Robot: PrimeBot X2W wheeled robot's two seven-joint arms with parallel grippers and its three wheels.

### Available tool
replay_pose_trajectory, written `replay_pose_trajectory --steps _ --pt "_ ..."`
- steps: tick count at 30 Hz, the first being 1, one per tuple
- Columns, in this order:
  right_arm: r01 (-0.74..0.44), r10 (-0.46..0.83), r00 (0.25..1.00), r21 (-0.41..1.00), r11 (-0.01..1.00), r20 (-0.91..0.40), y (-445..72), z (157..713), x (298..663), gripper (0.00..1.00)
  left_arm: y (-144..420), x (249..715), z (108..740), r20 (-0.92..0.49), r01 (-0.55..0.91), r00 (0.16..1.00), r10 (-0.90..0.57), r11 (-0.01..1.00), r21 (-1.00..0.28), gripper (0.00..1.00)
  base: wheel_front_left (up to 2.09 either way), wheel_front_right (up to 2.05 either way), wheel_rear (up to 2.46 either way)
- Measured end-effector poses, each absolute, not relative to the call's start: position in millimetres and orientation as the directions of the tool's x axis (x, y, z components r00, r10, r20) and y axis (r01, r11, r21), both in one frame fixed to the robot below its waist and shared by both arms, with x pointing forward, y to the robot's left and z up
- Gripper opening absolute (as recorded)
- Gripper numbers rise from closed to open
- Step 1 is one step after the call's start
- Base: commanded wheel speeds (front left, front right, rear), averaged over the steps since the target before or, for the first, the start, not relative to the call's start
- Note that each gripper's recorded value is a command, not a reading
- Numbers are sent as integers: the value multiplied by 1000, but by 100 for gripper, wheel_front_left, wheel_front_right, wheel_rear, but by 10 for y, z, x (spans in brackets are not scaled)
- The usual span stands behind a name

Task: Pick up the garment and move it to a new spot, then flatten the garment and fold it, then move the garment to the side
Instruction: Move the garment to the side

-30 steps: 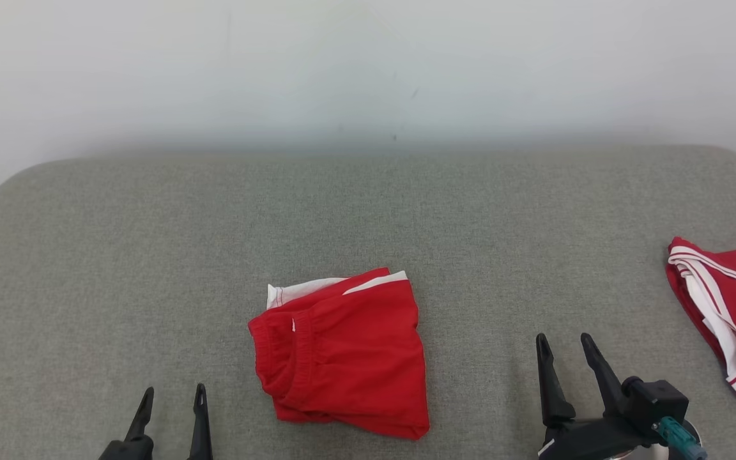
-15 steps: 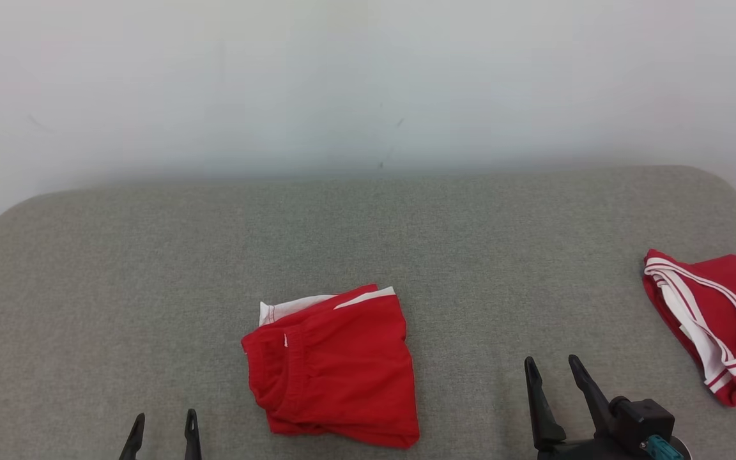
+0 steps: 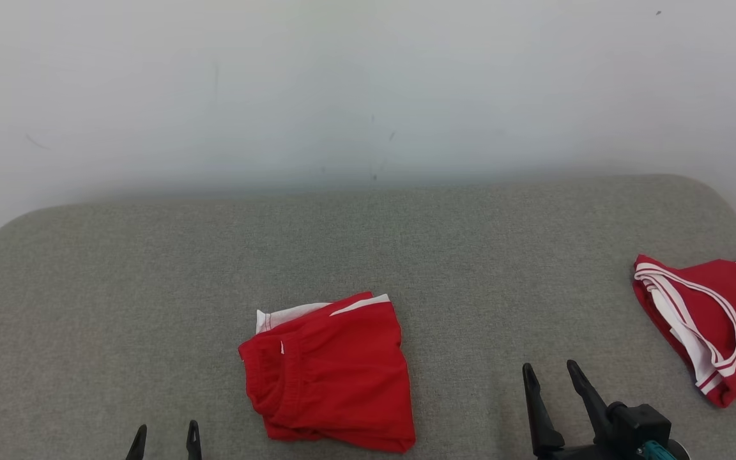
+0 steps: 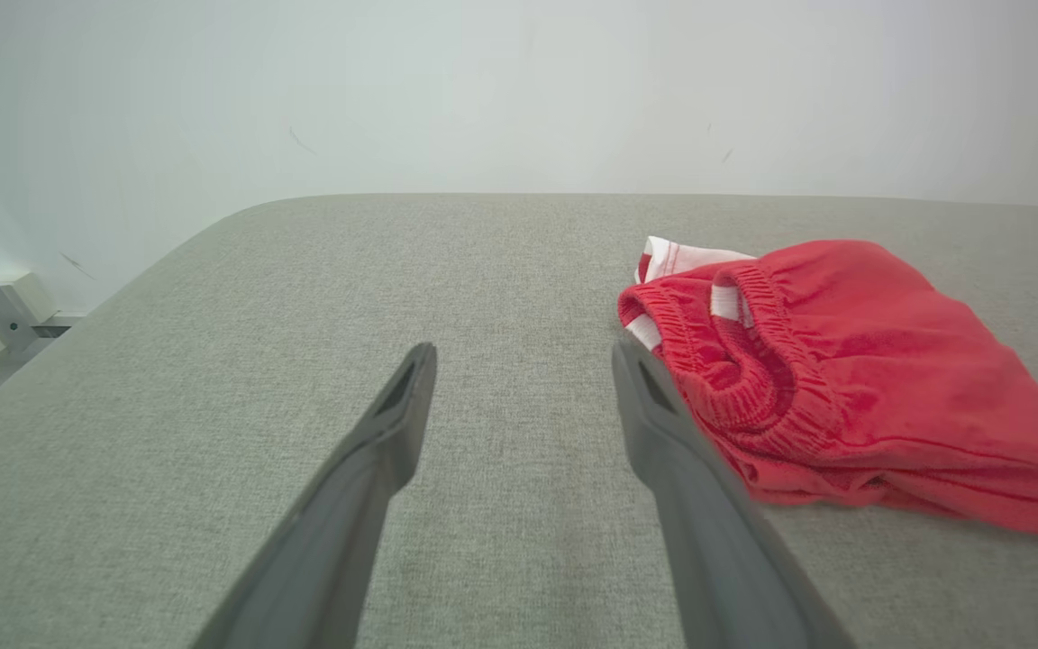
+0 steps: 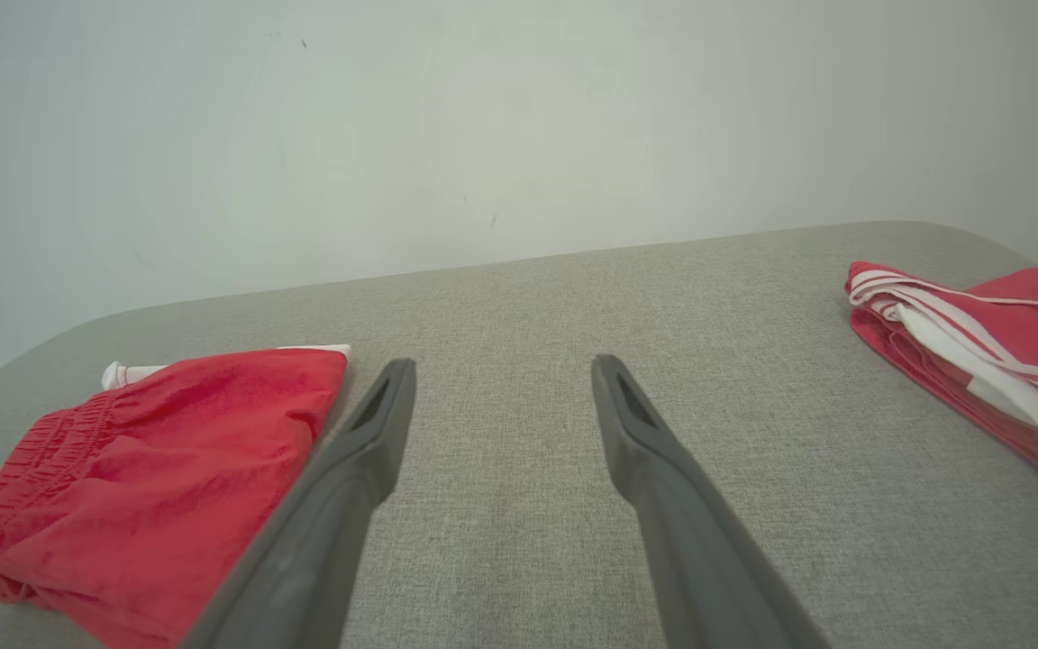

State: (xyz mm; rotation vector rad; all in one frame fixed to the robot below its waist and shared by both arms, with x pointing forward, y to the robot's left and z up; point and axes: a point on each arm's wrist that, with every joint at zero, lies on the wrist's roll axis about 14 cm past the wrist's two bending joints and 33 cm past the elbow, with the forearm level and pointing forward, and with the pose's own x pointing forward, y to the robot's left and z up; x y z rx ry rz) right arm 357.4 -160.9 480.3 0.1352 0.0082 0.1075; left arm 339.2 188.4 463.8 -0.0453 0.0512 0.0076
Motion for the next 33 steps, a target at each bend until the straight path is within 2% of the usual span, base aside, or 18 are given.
replay_pose_trajectory --steps 17,26,33 --pt "-108 109 994 74 991 -15 -1636 4766 3586 100 1857 3366 4600 -63 0 998 -2 999 -32 100 0 0 0" --pt "-187 191 980 67 980 -61 -1371 4622 3663 100 1861 3338 4496 -97 -8 995 3 999 -46 100 0 0 0" --pt "-288 295 950 81 954 -100 -1005 4485 3864 100 1861 3421 4429 -122 -9 993 2 998 -54 100 0 0 0"
